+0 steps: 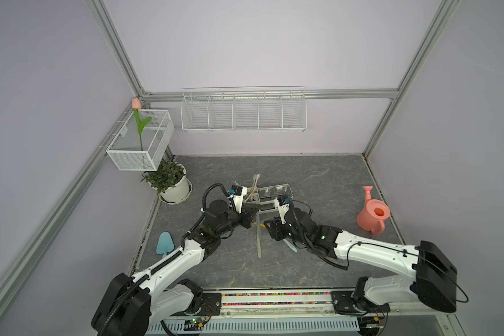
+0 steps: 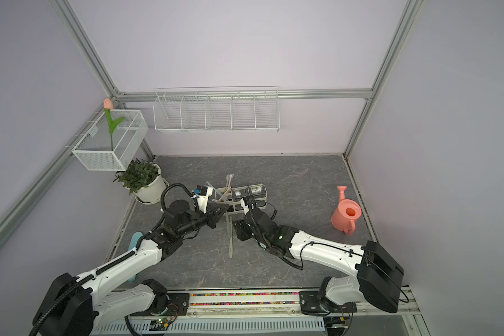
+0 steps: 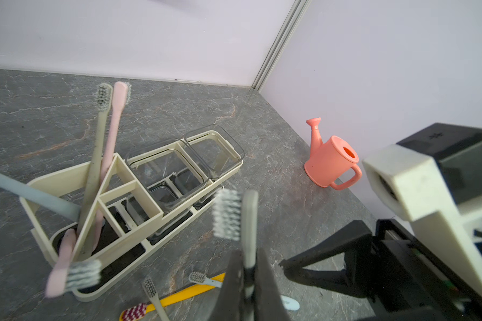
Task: Place the toothbrush into the toothbrush holder
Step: Pick up the toothbrush from the center of the board.
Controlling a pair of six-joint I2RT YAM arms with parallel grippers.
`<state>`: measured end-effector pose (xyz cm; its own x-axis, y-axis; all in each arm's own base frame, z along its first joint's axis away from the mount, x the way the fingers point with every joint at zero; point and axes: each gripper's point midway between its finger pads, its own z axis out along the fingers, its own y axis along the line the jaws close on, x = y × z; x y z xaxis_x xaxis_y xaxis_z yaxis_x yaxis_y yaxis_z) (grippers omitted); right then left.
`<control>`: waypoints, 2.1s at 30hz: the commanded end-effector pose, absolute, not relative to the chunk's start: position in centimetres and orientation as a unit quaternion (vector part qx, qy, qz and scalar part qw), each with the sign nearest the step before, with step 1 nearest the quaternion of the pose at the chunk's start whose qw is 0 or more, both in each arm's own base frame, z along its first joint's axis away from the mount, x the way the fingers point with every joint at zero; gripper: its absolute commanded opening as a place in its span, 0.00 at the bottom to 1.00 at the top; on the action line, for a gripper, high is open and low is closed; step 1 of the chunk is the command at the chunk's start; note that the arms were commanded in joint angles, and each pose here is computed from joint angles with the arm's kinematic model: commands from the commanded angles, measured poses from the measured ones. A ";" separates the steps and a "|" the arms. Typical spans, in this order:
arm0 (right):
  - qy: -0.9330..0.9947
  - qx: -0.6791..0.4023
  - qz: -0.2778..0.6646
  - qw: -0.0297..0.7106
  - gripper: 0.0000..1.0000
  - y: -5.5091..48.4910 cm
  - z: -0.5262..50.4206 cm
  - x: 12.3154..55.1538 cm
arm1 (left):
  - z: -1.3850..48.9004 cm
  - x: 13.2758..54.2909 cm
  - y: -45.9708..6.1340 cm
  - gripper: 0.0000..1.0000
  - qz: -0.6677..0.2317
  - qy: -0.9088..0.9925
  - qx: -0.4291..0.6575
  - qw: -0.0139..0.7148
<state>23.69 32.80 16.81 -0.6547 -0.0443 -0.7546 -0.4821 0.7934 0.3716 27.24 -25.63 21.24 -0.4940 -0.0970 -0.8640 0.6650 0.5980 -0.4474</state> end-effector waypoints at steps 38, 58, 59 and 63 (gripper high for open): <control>0.895 -0.011 0.318 0.314 0.89 29.8 32.9 28.0 | 24.6 30.0 -21.2 0.00 -0.275 0.774 0.140 0.553; 0.927 0.044 0.326 0.178 0.89 32.8 31.8 32.0 | 23.6 30.6 -21.6 0.00 -0.262 0.786 0.149 0.540; 0.926 0.066 0.332 0.169 0.89 32.4 31.4 32.9 | 23.9 30.5 -21.4 0.00 -0.264 0.783 0.145 0.544; 0.932 0.102 0.308 0.163 0.89 29.7 28.2 35.0 | 25.7 29.8 -21.3 0.00 -0.278 0.770 0.146 0.555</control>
<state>34.67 31.61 29.38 -0.9276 0.2335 -0.2917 0.0078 0.7928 0.6095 30.22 -21.49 23.48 -0.3799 -0.0497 -0.9237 0.5188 0.8153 -0.2573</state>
